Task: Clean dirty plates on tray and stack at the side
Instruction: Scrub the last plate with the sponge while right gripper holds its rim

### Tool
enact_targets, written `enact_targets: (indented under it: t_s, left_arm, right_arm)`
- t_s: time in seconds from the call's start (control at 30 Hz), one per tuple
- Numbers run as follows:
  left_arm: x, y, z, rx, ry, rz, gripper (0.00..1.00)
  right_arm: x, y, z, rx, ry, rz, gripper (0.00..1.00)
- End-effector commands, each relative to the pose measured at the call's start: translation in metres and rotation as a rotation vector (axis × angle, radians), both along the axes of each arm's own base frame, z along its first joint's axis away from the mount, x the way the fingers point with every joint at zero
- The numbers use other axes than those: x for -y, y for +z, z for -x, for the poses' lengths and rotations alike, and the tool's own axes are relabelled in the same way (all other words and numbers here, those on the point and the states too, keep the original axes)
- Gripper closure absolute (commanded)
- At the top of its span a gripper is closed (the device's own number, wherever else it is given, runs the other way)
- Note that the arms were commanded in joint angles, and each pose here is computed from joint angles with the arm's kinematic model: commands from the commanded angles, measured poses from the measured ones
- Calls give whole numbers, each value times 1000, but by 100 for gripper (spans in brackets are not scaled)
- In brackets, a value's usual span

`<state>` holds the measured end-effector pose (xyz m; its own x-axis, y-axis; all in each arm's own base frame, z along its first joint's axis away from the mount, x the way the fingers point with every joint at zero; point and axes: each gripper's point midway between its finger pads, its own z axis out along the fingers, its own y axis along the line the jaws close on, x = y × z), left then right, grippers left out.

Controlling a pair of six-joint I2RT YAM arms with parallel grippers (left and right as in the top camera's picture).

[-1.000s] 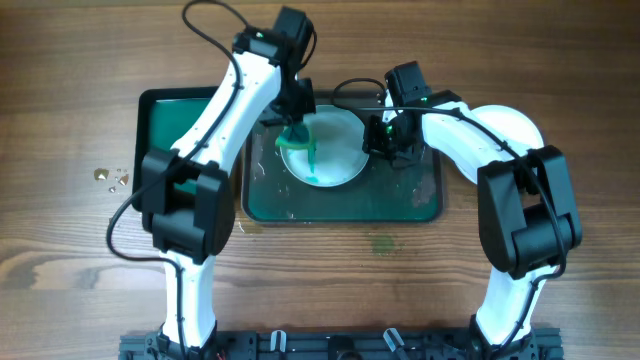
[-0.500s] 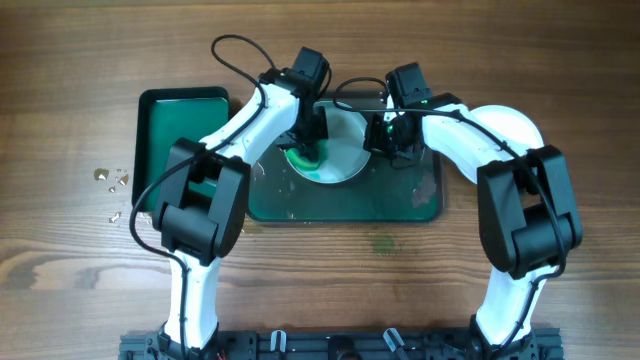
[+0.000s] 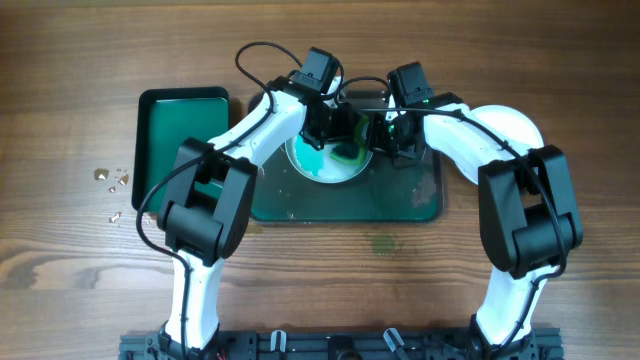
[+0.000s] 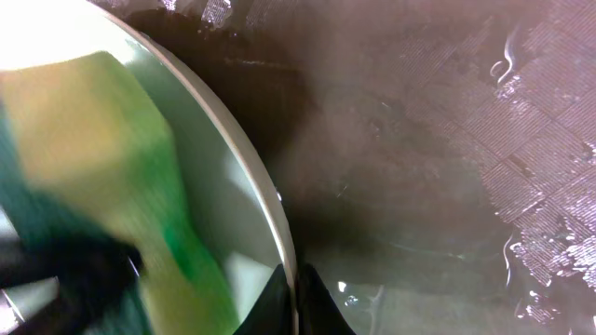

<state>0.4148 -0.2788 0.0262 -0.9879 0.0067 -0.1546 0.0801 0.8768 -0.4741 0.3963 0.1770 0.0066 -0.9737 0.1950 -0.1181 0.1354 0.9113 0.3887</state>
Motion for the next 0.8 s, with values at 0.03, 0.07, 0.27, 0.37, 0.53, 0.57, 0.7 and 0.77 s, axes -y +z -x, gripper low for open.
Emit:
enact_targets:
  t_s: [0.03, 0.07, 0.27, 0.37, 0.53, 0.57, 0.7, 0.77]
  left_arm:
    - [-100, -22, -44, 130, 288, -402, 96]
    - [-118, -22, -46, 145, 331, -475, 96]
    - [-136, -32, -9, -13, 251, -538, 96]
    - [-112, -35, 21, -142, 108, -412, 96]
    - [-34, -5, 59, -242, -211, 72, 96]
    - [-25, 1, 62, -240, -244, 136, 96]
    - [-11, 7, 56, -184, -282, 187, 96]
    - [-7, 8, 48, -139, -288, 198, 96]
  right_arm:
    - [-6, -6, 6, -22, 12, -13, 96]
    - [-6, -6, 7, -22, 12, -13, 96]
    - [-10, -9, 10, -40, -2, -79, 96]
    - [-10, -11, 11, -45, -1, -147, 96]
    - [-9, -11, 11, -51, 13, -178, 96]
    - [-9, -11, 11, -51, 13, -178, 96]
    - [-9, -11, 12, -52, 13, -178, 96]
    - [-9, -11, 12, -52, 13, -178, 96]
